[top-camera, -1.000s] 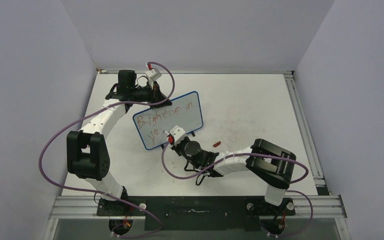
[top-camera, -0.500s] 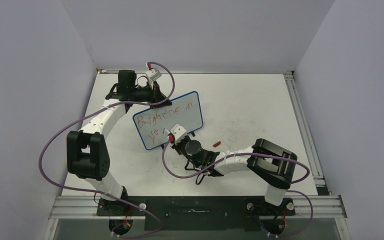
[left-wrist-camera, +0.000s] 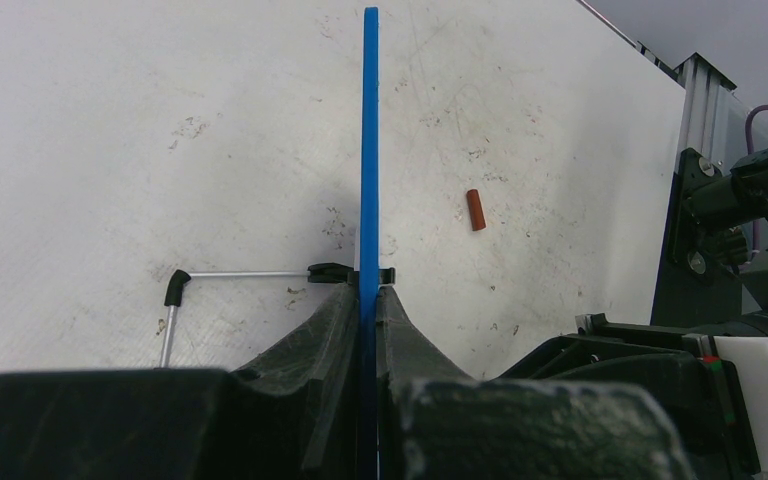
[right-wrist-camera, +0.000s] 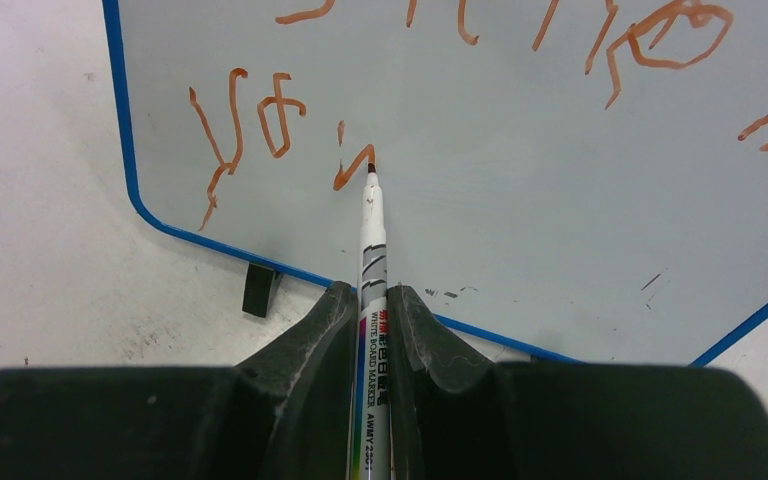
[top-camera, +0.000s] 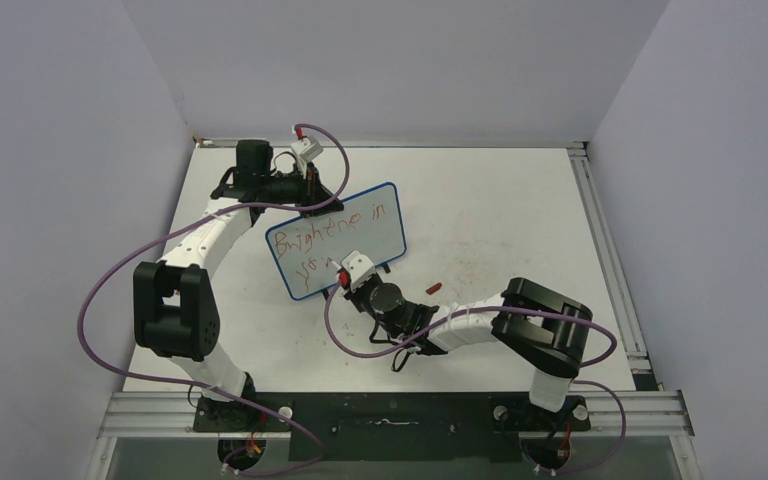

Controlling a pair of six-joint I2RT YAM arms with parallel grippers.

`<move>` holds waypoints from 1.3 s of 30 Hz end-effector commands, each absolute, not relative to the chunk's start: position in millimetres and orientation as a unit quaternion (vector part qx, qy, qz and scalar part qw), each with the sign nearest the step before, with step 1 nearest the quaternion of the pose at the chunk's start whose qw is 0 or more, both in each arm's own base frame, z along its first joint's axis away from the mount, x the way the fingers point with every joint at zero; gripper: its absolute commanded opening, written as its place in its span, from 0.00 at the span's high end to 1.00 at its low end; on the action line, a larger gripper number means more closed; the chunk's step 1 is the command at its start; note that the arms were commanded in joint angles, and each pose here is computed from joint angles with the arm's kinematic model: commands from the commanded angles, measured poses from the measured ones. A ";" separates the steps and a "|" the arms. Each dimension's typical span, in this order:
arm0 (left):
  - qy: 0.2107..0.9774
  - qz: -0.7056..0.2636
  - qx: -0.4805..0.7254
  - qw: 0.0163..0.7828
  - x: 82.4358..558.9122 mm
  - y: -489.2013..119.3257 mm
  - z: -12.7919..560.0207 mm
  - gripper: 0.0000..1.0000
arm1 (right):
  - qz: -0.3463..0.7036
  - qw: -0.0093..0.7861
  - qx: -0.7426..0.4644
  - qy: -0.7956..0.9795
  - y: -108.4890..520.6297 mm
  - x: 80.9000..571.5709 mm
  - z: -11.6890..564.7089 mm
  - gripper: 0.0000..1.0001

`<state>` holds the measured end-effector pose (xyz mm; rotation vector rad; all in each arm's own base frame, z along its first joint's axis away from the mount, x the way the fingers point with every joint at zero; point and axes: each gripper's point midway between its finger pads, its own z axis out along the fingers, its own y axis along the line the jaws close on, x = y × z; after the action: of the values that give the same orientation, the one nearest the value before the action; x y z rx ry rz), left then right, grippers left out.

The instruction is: Write a sentence on the whiteboard

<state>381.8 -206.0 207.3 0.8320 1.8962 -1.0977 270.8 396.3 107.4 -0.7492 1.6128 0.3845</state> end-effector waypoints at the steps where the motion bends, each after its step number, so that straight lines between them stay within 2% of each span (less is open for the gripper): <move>1: 0.781 -0.454 0.299 0.308 349.5 -207.6 176.9 1.00 | 0.157 0.618 -0.306 0.707 391.3 276.1 103.0 0.95; 16: 0.780 -0.454 0.300 0.309 349.5 -207.6 178.4 1.00 | 0.152 0.611 -0.304 0.715 383.4 273.3 95.7 0.95; 29: 0.781 -0.453 0.300 0.309 349.5 -207.6 177.8 1.00 | 0.186 0.663 -0.284 0.667 389.6 270.2 164.2 0.95; 39: 0.781 -0.453 0.298 0.308 349.6 -207.1 177.0 1.00 | 0.188 0.668 -0.291 0.659 403.5 281.3 166.4 0.95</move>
<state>381.0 -206.3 207.3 0.8326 1.8965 -1.1024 272.7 391.7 142.5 -0.7037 1.5466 0.3836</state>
